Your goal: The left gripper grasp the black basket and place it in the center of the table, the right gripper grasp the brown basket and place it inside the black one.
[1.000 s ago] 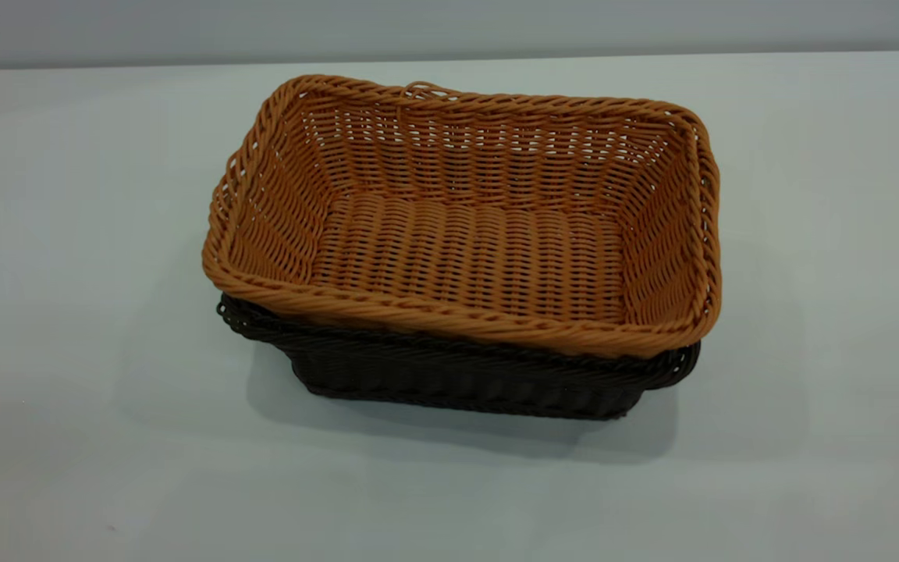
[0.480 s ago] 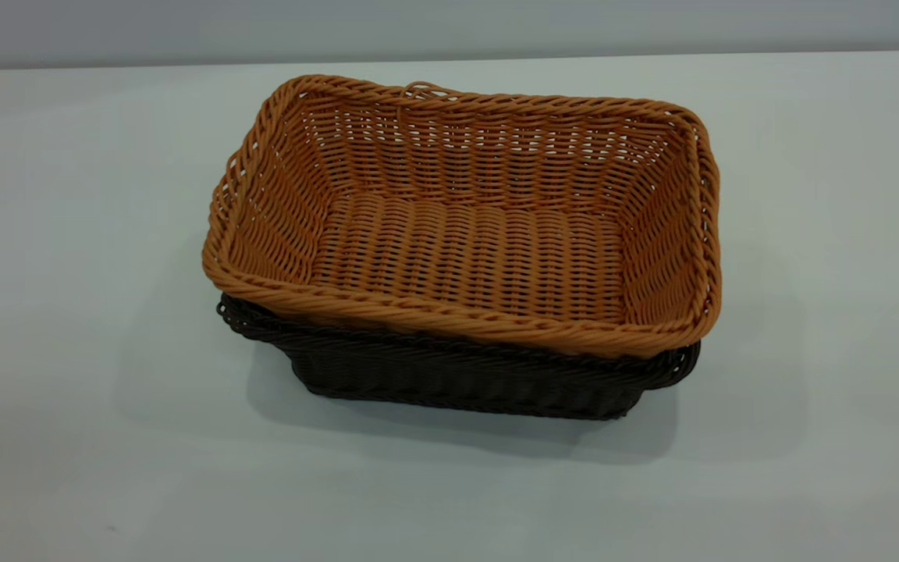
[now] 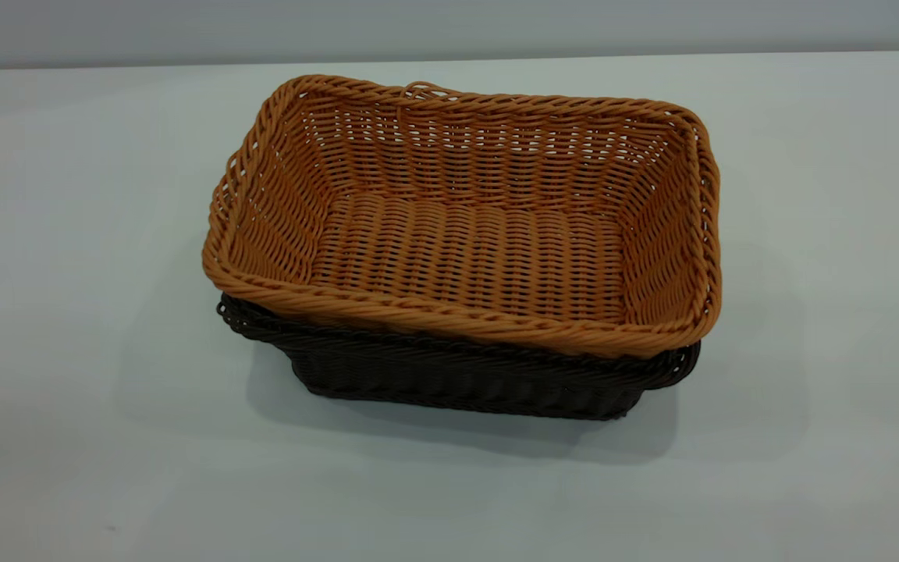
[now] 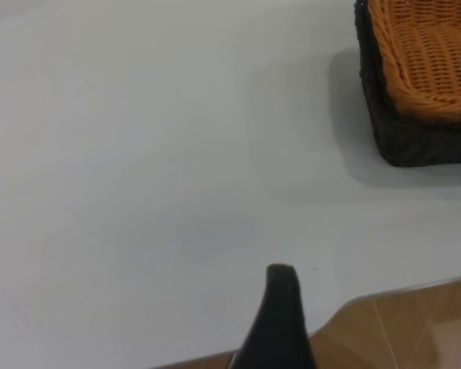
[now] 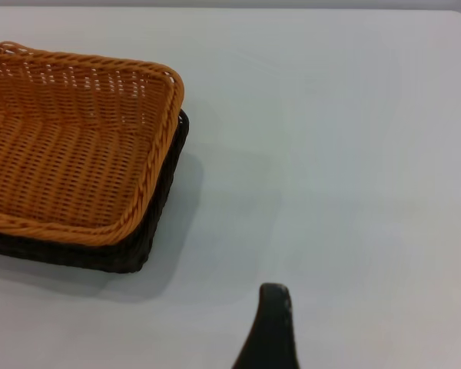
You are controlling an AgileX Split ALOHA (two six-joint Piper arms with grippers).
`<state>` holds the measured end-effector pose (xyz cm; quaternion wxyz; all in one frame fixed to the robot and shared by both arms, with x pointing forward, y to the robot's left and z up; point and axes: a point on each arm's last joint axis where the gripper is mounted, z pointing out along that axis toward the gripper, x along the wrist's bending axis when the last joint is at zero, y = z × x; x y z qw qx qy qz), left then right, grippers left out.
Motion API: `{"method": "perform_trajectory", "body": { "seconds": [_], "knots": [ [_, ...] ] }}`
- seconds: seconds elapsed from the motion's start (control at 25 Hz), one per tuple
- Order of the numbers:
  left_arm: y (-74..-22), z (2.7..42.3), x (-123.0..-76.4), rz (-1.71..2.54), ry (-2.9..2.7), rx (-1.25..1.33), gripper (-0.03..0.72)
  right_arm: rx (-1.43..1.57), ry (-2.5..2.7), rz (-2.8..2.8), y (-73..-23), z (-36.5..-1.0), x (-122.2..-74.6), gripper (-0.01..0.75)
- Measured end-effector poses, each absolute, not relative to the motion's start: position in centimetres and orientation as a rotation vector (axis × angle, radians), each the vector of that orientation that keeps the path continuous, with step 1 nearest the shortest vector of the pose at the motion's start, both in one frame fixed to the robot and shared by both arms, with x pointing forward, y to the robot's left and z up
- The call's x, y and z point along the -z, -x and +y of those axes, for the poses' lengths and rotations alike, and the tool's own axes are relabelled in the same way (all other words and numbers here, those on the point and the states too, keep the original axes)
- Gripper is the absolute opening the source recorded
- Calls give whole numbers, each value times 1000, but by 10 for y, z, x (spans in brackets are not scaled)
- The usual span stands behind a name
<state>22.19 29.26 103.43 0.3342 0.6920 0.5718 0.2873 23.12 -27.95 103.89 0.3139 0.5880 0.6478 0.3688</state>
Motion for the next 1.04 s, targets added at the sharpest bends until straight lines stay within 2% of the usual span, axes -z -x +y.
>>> {"method": "perform_trajectory", "body": {
  "seconds": [0.44, 1.04],
  "knots": [
    [-222, 293, -1034, 1492, -1806, -750, 579, -957, -1715, 1557, -231, -293, -1037, 584],
    [-222, 293, -1034, 1492, -1807, -750, 579, -962, -1735, 1534, -231, -294, -1038, 584]
  ]
}}
